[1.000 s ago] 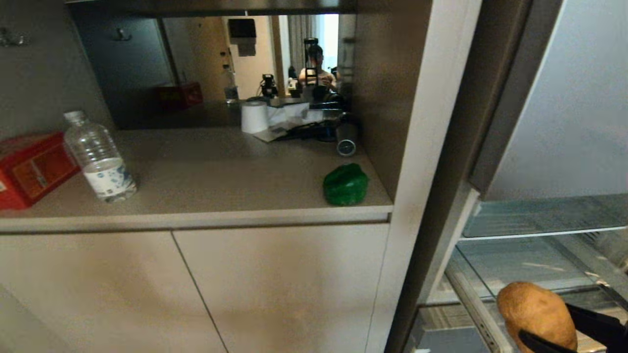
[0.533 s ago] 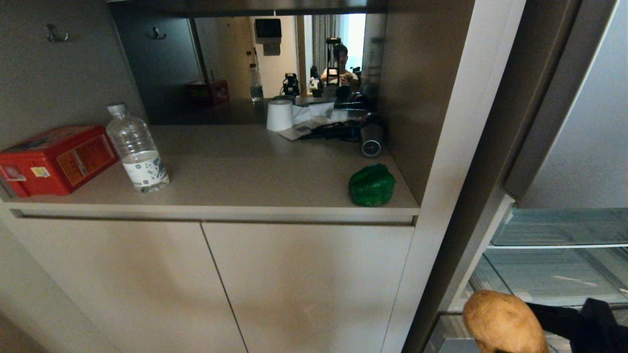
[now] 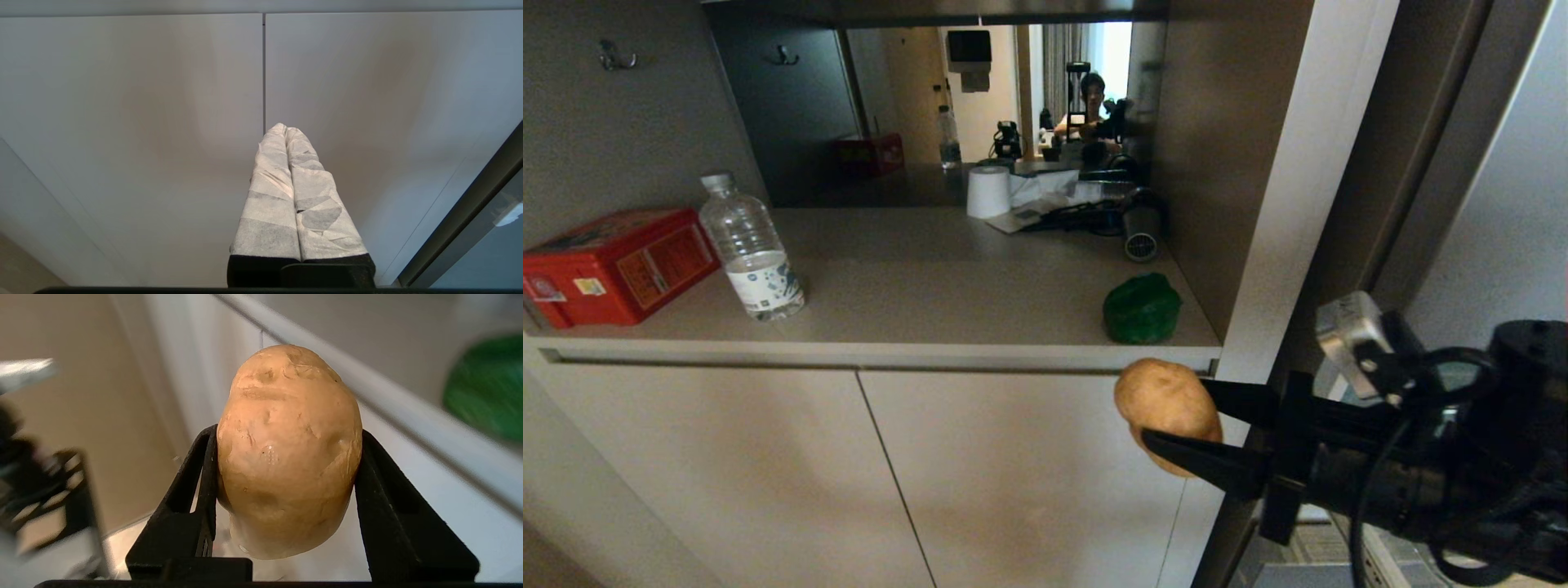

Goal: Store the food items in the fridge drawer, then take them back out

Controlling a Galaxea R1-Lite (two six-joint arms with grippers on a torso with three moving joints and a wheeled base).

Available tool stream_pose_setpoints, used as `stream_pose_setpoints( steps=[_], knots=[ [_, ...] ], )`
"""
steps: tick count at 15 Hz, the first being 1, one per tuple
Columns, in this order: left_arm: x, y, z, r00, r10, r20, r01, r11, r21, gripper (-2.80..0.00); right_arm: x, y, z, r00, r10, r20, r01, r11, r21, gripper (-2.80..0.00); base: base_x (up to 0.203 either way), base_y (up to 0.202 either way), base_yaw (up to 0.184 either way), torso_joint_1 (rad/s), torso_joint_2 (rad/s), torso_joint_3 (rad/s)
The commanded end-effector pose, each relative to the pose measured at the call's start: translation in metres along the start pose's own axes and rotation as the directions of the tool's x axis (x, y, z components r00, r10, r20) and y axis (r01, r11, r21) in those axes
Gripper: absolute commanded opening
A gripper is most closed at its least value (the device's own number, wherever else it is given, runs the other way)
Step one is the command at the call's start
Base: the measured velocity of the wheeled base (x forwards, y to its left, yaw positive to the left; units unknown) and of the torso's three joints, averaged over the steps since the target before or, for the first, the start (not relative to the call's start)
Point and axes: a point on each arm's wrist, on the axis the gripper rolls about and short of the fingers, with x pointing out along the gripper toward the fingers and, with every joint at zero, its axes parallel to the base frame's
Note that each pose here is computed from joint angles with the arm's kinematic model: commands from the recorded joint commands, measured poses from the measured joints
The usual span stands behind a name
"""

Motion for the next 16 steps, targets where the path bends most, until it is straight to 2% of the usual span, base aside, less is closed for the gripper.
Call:
stream_pose_setpoints(
  steps=[1, 6, 11, 13, 15, 16],
  knots=[
    [0.0, 0.0, 0.0, 1.0, 0.0, -0.001, 0.0, 1.0, 0.0, -2.8, 0.046, 0.004, -0.006, 0.999, -0.041, -0.021, 0.041, 0.999, -0.003, -2.8, 0.0, 0.0, 0.0, 0.0, 0.0, 0.0],
    [0.0, 0.0, 0.0, 1.0, 0.0, -0.001, 0.0, 1.0, 0.0, -2.8, 0.117, 0.007, 0.019, 0.976, -0.192, 0.102, 0.197, 0.979, -0.042, -2.8, 0.0, 0.0, 0.0, 0.0, 0.0, 0.0],
    [0.0, 0.0, 0.0, 1.0, 0.0, -0.001, 0.0, 1.0, 0.0, -2.8, 0.178, -0.004, 0.026, 0.91, -0.366, 0.196, 0.387, 0.919, -0.078, -2.8, 0.0, 0.0, 0.0, 0.0, 0.0, 0.0],
    [0.0, 0.0, 0.0, 1.0, 0.0, -0.001, 0.0, 1.0, 0.0, -2.8, 0.195, -0.01, 0.025, 0.889, -0.41, 0.206, 0.433, 0.897, -0.085, -2.8, 0.0, 0.0, 0.0, 0.0, 0.0, 0.0],
    [0.0, 0.0, 0.0, 1.0, 0.0, -0.001, 0.0, 1.0, 0.0, -2.8, 0.206, -0.015, 0.016, 0.865, -0.475, 0.166, 0.497, 0.857, -0.136, -2.8, 0.0, 0.0, 0.0, 0.0, 0.0, 0.0],
    [0.0, 0.0, 0.0, 1.0, 0.0, -0.001, 0.0, 1.0, 0.0, -2.8, 0.207, -0.017, 0.012, 0.863, -0.483, 0.151, 0.502, 0.852, -0.149, -2.8, 0.0, 0.0, 0.0, 0.0, 0.0, 0.0]
  ],
)
